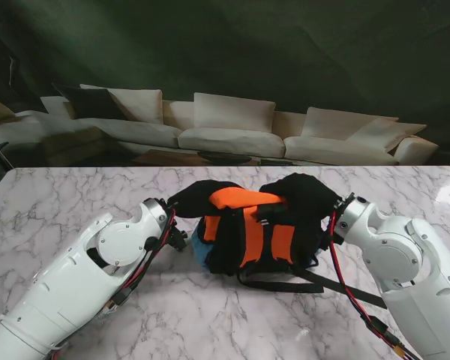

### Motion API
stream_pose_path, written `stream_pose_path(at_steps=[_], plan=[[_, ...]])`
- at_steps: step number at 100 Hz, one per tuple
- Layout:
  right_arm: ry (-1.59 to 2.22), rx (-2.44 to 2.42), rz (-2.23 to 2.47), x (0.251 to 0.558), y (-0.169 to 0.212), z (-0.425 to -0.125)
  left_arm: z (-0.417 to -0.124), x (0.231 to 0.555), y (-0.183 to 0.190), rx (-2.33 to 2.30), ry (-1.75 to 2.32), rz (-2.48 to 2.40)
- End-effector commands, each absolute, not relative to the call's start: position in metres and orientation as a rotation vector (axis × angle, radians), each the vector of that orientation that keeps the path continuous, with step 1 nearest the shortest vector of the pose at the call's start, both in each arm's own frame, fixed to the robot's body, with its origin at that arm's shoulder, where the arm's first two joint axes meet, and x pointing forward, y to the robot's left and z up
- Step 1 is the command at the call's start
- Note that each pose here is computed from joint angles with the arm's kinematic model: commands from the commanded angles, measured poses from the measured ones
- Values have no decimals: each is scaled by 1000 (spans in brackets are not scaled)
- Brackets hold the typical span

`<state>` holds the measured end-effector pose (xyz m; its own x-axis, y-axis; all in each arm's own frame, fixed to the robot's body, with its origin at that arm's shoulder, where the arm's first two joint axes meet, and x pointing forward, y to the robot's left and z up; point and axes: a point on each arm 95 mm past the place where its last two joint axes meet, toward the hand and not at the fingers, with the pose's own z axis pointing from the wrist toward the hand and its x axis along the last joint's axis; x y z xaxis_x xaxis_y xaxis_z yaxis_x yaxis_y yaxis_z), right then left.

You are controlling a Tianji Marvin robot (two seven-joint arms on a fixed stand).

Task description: Put the umbrella and water cup into the side pockets of the backpack

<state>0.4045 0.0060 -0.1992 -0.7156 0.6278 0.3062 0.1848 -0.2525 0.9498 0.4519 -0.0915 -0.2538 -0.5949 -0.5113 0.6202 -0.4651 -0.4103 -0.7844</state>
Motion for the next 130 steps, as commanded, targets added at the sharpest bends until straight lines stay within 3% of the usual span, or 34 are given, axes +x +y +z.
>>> stream_pose_path(at_steps=[1, 62, 130], plan=[[1687, 951, 2034, 400, 13, -198, -254, 452, -89, -1366, 1731, -2169], [1673, 993, 1984, 412, 11, -207, -249, 449, 13, -1211, 1745, -1912], [1682, 995, 1986, 416, 14, -211, -279, 446, -29, -1218, 1953, -1985]])
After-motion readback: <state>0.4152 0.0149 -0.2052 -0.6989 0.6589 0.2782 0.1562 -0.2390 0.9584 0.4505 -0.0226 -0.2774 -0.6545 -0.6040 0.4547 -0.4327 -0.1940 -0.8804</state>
